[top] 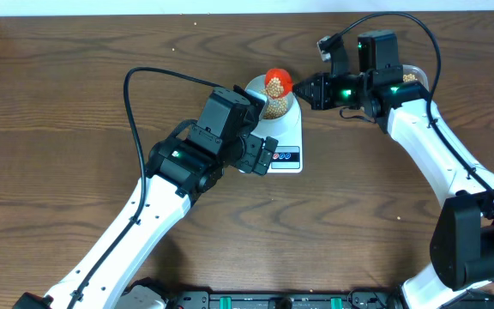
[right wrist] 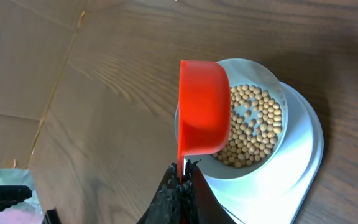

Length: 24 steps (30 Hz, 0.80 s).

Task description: Scoop item into bowl and weigh 50g on scale

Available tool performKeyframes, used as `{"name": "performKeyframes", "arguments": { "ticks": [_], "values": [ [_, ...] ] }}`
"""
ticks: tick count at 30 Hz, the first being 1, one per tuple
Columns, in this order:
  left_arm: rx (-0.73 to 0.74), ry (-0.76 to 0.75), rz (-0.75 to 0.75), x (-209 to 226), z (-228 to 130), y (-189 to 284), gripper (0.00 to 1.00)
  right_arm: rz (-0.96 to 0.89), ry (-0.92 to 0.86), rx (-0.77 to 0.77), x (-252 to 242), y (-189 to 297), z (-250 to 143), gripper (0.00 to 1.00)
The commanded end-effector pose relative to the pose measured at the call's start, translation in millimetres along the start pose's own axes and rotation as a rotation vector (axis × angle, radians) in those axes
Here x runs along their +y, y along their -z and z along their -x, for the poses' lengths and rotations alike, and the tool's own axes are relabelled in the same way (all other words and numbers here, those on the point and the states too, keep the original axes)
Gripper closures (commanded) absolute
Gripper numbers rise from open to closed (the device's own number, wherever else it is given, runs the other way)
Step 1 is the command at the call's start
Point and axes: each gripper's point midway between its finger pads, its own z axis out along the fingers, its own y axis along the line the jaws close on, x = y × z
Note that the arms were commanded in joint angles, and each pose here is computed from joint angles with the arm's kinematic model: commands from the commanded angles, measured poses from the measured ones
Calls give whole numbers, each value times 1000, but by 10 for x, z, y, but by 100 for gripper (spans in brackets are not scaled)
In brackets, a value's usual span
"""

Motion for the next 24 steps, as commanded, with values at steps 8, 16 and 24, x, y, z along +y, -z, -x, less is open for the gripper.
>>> {"name": "performKeyframes", "arguments": {
  "ticks": [8,16,24],
  "values": [
    [1,8,12,32,7,0,2,9,82,-7,52,81,27,99],
    [1,8,12,32,7,0,2,-94,226,7,-67,33,-11,99],
    [1,9,12,32,7,0,2,-109,299,10,-79,23,-11,99]
  ]
}}
